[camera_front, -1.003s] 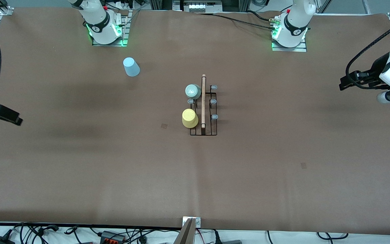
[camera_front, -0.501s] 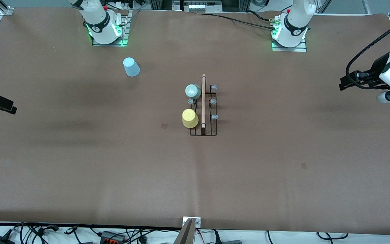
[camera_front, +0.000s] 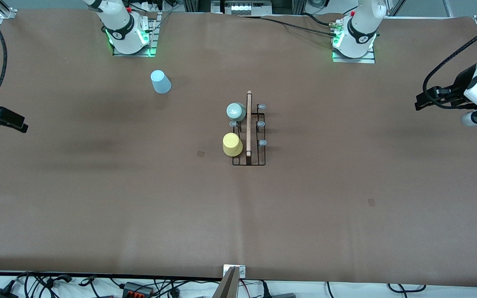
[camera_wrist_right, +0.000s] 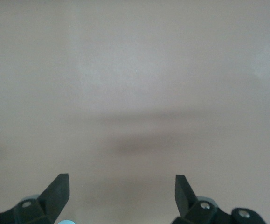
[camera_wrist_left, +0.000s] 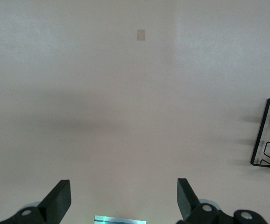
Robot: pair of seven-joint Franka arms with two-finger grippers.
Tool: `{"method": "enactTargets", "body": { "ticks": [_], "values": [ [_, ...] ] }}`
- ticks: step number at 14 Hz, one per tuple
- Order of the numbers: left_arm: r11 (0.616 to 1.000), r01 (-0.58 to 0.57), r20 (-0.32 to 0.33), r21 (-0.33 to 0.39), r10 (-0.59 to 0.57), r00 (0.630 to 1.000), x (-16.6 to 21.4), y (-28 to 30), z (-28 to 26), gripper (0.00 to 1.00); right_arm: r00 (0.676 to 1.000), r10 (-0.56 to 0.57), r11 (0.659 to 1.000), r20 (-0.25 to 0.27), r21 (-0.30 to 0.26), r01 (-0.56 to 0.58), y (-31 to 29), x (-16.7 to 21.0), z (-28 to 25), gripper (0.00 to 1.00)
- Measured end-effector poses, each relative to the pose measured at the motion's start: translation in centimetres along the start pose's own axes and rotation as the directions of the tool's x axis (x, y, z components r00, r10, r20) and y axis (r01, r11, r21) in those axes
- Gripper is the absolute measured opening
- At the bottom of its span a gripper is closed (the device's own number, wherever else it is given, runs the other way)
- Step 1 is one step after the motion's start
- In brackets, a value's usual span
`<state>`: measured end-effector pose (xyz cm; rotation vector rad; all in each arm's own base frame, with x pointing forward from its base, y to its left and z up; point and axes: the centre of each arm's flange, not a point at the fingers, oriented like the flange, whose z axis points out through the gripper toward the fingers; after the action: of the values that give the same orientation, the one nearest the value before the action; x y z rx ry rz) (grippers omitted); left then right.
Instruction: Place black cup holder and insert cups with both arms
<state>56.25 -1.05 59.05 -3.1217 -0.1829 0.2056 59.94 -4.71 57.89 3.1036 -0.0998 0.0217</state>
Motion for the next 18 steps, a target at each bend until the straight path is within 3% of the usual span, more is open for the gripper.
{"method": "enactTargets", "body": {
  "ticks": [4, 18],
  "values": [
    [1.0, 0.0, 0.0, 0.0, 0.0, 1.0, 0.0, 0.0, 0.0, 1.0, 1.0, -0.001, 1.0, 0.015, 0.009, 0.0, 0.2, -2.7, 0.4, 1.0],
    [1.0, 0.0, 0.0, 0.0, 0.0, 1.0, 0.0, 0.0, 0.0, 1.0, 1.0, -0.017, 1.0, 0.01, 0.009, 0.017, -0.7, -2.6, 1.0, 1.0]
  ]
}}
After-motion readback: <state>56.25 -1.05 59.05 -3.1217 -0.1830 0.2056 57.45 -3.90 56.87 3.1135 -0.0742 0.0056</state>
